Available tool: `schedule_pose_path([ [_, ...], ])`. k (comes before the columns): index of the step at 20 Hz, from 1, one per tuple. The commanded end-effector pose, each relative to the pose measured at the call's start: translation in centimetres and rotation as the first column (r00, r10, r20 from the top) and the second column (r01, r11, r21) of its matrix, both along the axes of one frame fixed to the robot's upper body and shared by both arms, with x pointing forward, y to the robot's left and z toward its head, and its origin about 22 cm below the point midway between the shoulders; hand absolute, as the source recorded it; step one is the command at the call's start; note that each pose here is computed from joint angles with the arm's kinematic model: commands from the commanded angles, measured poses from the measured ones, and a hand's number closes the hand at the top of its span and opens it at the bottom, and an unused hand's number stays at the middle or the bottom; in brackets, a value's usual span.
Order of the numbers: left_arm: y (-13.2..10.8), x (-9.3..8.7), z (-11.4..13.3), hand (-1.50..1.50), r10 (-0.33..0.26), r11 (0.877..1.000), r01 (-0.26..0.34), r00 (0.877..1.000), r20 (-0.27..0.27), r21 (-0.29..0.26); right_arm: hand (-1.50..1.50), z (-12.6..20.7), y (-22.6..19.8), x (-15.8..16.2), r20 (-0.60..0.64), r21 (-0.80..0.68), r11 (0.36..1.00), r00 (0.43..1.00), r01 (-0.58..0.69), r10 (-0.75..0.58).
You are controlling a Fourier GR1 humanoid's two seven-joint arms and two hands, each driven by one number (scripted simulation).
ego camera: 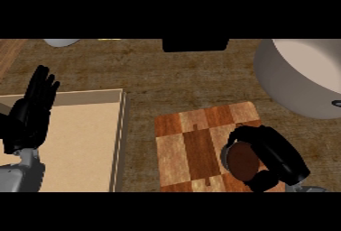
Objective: Pick the cupcake from the cutting board and place it in the pot
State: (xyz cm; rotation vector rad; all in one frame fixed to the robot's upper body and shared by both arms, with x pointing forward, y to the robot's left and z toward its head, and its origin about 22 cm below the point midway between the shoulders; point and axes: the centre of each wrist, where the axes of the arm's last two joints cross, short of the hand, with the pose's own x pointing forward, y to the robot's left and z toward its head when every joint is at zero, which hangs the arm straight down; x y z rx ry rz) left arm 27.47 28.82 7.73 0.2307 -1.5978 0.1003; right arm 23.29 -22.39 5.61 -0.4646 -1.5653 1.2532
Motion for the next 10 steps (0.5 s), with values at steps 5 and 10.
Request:
schedule_pose_path([
  [5,0.2,-0.1,0.3,0.00,-0.010,1.000,0.010,1.000,0.004,0.004,1.50,8.3,-4.3,-2.5,0.300,0.280,0.922,0.888,0.267,-0.348],
  [10,-0.1,0.6,1.1,0.00,-0.024,1.000,0.023,1.000,0.021,0.010,1.50,11.4,-7.4,-2.6,0.326,0.373,0.862,0.821,0.344,-0.469],
])
